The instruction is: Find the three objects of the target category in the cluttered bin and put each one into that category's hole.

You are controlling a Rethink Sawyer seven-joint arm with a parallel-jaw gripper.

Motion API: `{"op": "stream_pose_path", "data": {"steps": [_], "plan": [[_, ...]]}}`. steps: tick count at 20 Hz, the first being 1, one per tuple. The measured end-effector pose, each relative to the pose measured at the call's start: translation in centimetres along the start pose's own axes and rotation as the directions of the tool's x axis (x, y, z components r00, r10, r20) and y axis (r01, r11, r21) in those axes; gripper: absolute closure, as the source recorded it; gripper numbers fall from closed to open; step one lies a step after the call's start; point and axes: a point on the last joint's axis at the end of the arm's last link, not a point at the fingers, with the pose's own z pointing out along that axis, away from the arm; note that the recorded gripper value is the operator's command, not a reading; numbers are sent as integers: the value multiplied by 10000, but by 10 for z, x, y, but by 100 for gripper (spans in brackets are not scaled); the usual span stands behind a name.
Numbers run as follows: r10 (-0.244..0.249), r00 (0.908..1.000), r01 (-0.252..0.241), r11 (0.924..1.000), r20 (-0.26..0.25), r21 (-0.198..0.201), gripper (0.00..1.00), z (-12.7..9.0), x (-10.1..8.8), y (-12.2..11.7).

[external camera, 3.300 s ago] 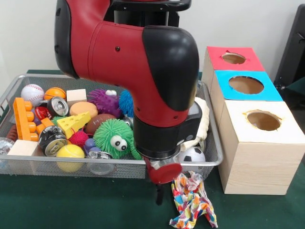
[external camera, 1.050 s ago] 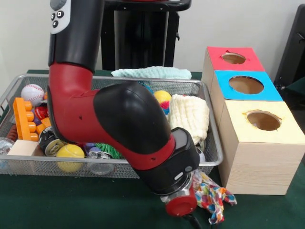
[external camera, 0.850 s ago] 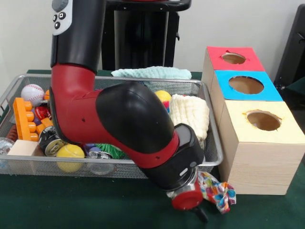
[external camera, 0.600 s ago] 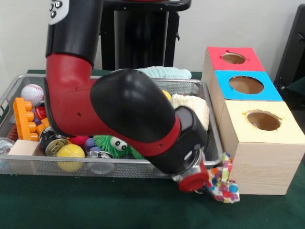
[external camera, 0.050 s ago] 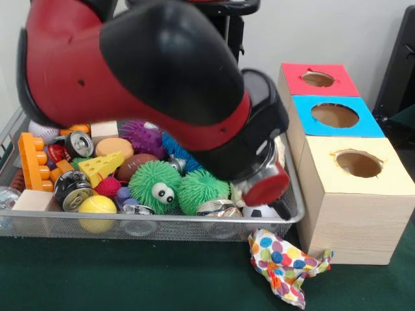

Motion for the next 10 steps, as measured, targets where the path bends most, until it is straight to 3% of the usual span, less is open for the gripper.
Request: {"op": "stream_pose_path", "data": {"steps": [7,10], "plan": [[-198,9953,183,9997,947,174,0,-20,23,4],[-354,9855,407,9988,1660,-286,0,-24,34,15]]}}
